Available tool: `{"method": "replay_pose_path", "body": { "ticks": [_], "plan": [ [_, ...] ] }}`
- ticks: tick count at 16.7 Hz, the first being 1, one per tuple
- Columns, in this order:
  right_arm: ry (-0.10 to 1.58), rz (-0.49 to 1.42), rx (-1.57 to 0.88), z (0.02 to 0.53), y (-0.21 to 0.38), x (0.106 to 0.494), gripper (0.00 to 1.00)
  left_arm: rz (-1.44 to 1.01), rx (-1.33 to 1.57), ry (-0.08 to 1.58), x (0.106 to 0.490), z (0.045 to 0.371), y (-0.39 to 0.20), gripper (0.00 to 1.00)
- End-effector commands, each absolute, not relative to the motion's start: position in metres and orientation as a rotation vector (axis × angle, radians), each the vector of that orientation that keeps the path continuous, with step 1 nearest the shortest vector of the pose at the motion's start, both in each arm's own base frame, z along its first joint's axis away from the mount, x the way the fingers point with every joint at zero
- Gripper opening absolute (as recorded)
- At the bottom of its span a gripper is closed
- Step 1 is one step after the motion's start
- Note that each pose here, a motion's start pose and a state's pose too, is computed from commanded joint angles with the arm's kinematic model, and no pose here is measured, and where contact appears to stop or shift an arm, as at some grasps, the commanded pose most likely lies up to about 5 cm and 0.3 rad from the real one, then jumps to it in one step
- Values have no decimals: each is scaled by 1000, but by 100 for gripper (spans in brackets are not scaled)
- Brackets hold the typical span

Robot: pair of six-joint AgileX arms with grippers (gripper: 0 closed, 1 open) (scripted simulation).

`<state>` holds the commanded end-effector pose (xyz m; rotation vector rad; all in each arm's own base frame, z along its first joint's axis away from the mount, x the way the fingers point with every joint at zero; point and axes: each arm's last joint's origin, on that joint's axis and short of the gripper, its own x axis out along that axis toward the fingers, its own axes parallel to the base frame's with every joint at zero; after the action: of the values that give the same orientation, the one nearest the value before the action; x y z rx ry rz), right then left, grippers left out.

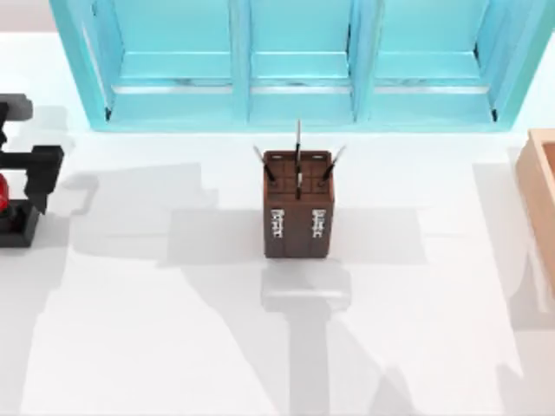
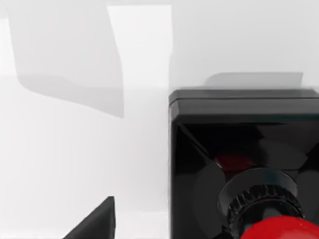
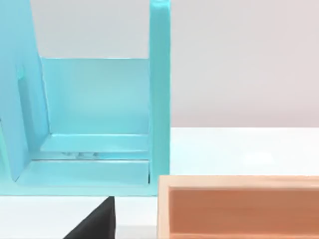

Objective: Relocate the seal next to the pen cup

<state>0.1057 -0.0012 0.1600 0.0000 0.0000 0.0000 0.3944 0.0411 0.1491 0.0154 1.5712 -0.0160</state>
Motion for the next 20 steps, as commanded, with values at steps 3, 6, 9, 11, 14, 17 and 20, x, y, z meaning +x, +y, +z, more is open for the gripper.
{"method": "replay_pose_path", "body": {
  "ticks": [3,6,9,11,14,17,20],
  "plan": [
    [0,0,0,160,-1,106,100,-16,15,1571,394,149,41,92],
    [0,0,0,160,-1,106,100,-16,15,1571,394,149,41,70],
    [0,0,0,160,-1,106,100,-16,15,1571,394,149,41,47],
    [0,0,0,160,-1,106,100,-16,15,1571,394,149,41,32],
    [0,0,0,160,-1,106,100,-16,15,1571,394,149,41,10],
    [0,0,0,160,-1,106,100,-16,15,1571,394,149,41,0],
    [0,0,0,160,-1,106,100,-16,15,1571,394,149,41,0]
  ]
}}
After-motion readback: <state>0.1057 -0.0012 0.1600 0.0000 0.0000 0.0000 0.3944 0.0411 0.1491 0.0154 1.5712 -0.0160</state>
